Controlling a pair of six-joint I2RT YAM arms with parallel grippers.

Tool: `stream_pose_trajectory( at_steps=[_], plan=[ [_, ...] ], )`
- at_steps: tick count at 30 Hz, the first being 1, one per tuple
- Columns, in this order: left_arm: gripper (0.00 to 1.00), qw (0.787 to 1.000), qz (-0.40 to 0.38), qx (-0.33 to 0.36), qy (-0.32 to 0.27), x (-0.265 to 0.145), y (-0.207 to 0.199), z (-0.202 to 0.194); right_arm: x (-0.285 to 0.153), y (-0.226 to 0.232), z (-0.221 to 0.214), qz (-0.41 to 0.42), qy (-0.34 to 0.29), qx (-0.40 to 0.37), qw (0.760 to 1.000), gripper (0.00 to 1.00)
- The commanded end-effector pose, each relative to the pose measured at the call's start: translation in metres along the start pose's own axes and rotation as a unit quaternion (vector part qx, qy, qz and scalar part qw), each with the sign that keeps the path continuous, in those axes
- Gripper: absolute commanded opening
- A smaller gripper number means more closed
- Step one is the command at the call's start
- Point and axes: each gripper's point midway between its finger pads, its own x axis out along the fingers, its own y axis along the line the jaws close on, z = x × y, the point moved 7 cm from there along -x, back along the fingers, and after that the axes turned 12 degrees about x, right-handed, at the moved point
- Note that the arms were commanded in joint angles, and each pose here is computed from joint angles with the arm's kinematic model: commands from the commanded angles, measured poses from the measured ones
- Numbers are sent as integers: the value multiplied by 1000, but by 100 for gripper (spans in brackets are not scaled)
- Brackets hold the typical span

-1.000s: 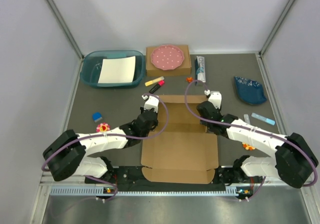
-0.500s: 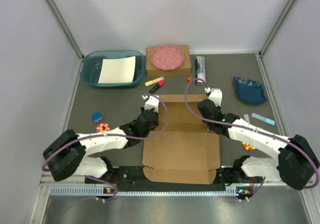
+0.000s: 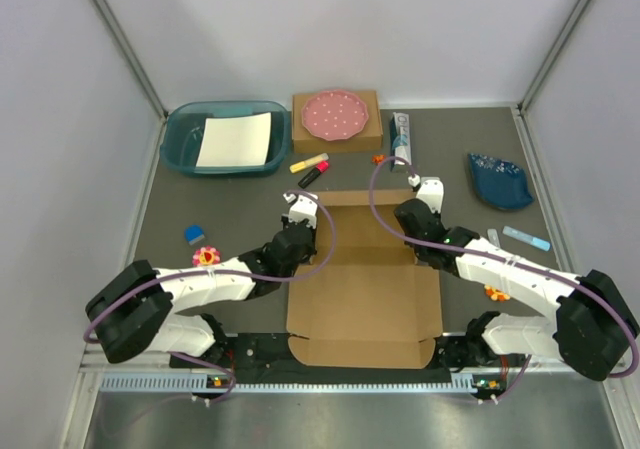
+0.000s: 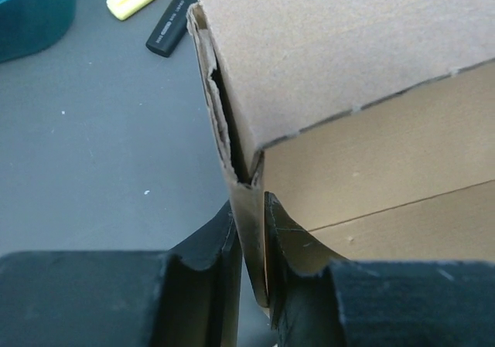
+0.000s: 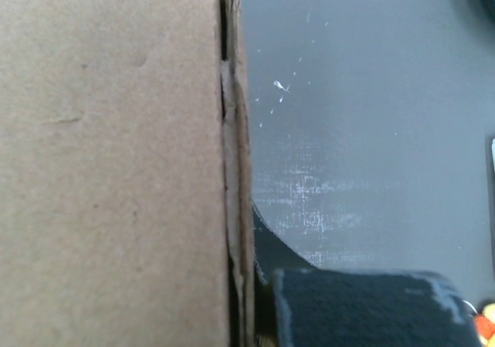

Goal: Fold the paper box

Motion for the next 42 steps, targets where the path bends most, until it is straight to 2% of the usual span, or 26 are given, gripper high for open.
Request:
stream_pose_trajectory(
  at_steps=[1, 6, 9, 10, 11, 17, 18, 19, 20, 21, 22, 24, 29, 31, 32, 34, 39, 42],
  plan=[
    [22, 999, -36, -11, -3, -3, -9, -6, -3, 8, 16, 17, -35, 36, 999, 0],
    [25, 999, -50, -15, 6, -2, -13, -14, -3, 8, 15, 20, -33, 38, 999, 0],
    [16, 998, -55, -12, 15, -1, -15, -20, -3, 8, 14, 20, -32, 39, 999, 0],
    [4, 998, -54, -13, 16, 0, -15, -21, -3, 8, 13, 20, -30, 37, 999, 0],
    [0, 998, -53, -14, 19, -1, -15, -24, -3, 7, 12, 19, -29, 38, 999, 0],
    [0, 999, -47, -11, 7, -2, -12, -21, -5, 7, 10, 28, -24, 39, 999, 0],
    [0, 999, -46, -9, 5, -3, -11, -19, -7, 8, 13, 33, -27, 40, 998, 6],
    [0, 999, -44, -8, 6, -3, -11, -18, -8, 9, 13, 39, -25, 40, 998, 17],
    [0, 999, -43, -7, 3, -2, -11, -13, -10, 10, 13, 47, -21, 38, 998, 30],
    [0, 999, -41, -3, 9, -3, -10, -13, -15, 10, 17, 55, -24, 44, 997, 46],
    [0, 999, -36, -3, 8, -3, -9, -9, -18, 10, 19, 63, -25, 46, 997, 50],
    [0, 1000, -30, -7, -4, -4, -8, -4, -24, 10, 23, 73, -28, 47, 996, 58],
    [0, 998, -7, -29, -56, -6, 1, 0, -43, 10, 32, 138, -45, 41, 989, 61],
    [0, 997, 4, -37, -66, -4, 2, 3, -47, 13, 28, 177, -38, 26, 983, 74],
    [0, 997, 13, -38, -64, -3, 3, 3, -51, 12, 29, 190, -41, 22, 981, 86],
    [0, 997, 26, -43, -51, -1, 3, 5, -53, 12, 21, 213, -25, 6, 977, 93],
    [0, 997, 50, -49, -30, 4, 3, 9, -59, 5, 7, 228, 2, -1, 974, 96],
    [0, 996, 63, -59, -38, 4, 5, 9, -73, 6, 11, 274, -11, 14, 962, 97]
  ],
)
